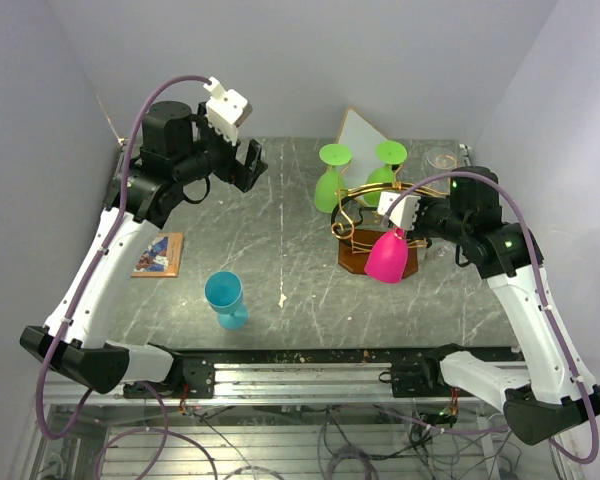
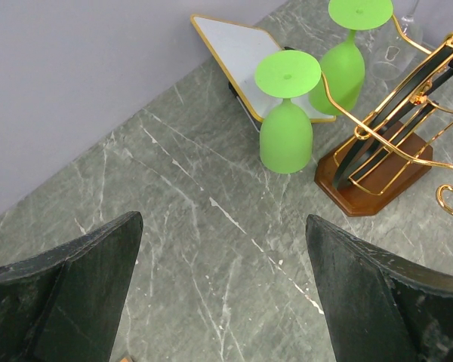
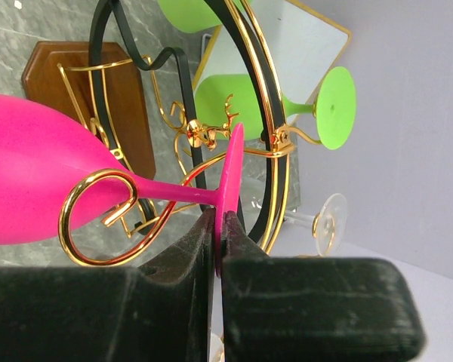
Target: Place the wine glass upside down on the wine glass rack
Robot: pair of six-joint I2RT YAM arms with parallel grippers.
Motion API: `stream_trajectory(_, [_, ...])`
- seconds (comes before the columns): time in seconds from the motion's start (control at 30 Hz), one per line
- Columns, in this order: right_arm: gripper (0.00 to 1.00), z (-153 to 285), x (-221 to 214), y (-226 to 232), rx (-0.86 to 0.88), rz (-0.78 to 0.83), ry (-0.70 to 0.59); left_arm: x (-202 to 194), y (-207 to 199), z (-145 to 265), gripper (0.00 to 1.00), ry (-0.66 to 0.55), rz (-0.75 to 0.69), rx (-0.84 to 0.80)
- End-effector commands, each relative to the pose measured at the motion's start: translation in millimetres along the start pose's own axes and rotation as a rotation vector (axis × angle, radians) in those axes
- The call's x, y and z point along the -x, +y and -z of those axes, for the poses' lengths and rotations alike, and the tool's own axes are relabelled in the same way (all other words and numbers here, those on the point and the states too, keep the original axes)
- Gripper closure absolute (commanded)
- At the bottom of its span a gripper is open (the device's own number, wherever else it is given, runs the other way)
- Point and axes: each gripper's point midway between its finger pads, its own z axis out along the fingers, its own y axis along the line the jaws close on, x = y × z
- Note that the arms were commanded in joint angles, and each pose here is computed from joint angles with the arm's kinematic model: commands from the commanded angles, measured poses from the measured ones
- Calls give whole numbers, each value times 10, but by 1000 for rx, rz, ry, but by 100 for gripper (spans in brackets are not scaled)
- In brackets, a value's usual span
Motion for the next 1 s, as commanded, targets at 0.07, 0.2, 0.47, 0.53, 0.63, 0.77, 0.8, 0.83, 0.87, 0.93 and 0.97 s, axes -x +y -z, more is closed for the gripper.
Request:
stream_trajectory(0.07, [100,72,-26,-18,-25,13,14,96,40,89,1,-33,-26,27])
stream_trajectory(0.2, [100,100,-63,6,-26,16,25,91,42,73,1,-31,-26,25])
stream_trajectory(0.47, [100,145,-107,49,-24,27,37,87,40,42,1,-29,-23,20])
stream_trajectory(0.53, [100,160,-100,57,-23,31,31,79,43,35,1,-26,-24,21])
stream_trajectory(0.63, [100,181,-83,81,-16,35,18,62,53,30,0,-22,-24,24])
stream_trajectory(0.77, [100,210,-82,102,-13,41,15,48,50,33,0,-20,-27,25])
stream_trajectory(0.8, [100,216,-85,110,-11,41,15,39,49,31,0,-17,-28,24])
stream_trajectory(0.83, [100,222,-85,116,-10,41,14,42,52,33,0,-19,-28,26])
stream_trajectory(0.87, [100,231,-75,125,-9,43,9,41,51,33,0,-19,-29,26])
stream_trajectory(0.93, [100,245,-56,147,-2,44,-4,36,62,36,0,-18,-31,31])
stream_trajectory(0.97, [100,251,-35,156,1,46,-16,28,65,31,0,-16,-32,33])
